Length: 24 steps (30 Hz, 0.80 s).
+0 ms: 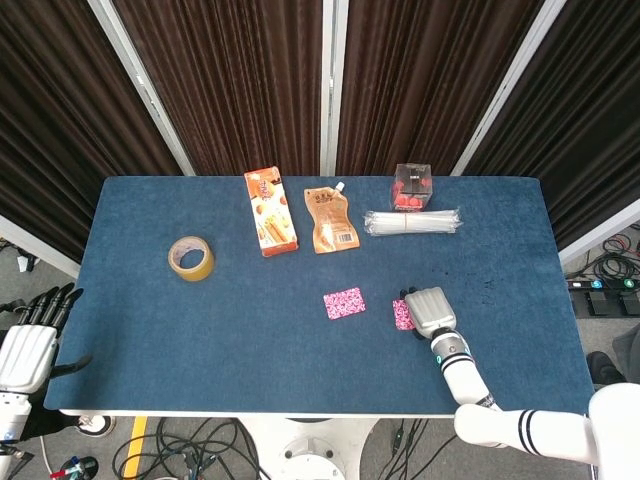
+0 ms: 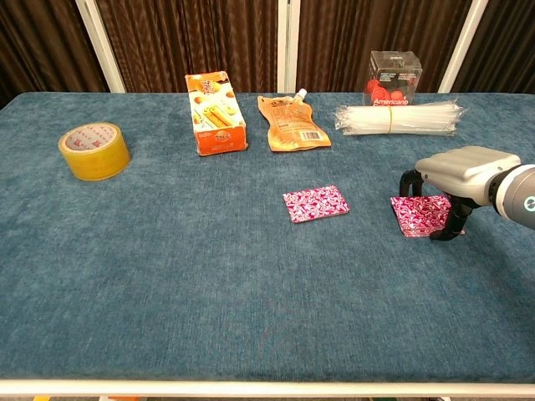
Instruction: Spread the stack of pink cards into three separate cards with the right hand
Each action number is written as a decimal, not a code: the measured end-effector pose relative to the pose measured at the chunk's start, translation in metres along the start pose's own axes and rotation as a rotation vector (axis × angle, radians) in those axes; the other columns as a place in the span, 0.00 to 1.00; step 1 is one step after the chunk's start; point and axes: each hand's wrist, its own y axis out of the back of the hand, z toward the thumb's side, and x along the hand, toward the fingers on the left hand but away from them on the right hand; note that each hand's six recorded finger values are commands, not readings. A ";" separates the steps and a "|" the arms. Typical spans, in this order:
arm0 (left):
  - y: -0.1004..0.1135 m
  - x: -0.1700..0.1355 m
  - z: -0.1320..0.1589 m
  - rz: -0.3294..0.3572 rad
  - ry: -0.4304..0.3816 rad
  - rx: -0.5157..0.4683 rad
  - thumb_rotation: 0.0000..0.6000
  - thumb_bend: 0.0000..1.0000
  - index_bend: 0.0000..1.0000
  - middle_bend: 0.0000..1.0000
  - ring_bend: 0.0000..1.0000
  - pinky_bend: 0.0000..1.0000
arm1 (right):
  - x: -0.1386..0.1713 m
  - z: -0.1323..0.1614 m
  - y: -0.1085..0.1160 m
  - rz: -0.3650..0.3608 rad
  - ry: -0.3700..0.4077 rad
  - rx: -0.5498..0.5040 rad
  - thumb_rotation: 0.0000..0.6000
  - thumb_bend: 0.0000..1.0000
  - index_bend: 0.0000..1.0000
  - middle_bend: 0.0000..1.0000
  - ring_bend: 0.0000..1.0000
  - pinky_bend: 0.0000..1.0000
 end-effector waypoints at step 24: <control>-0.001 0.000 -0.001 -0.004 0.002 -0.005 1.00 0.00 0.07 0.03 0.00 0.10 | 0.000 0.000 0.003 -0.035 -0.015 -0.004 1.00 0.19 0.40 0.38 0.72 0.81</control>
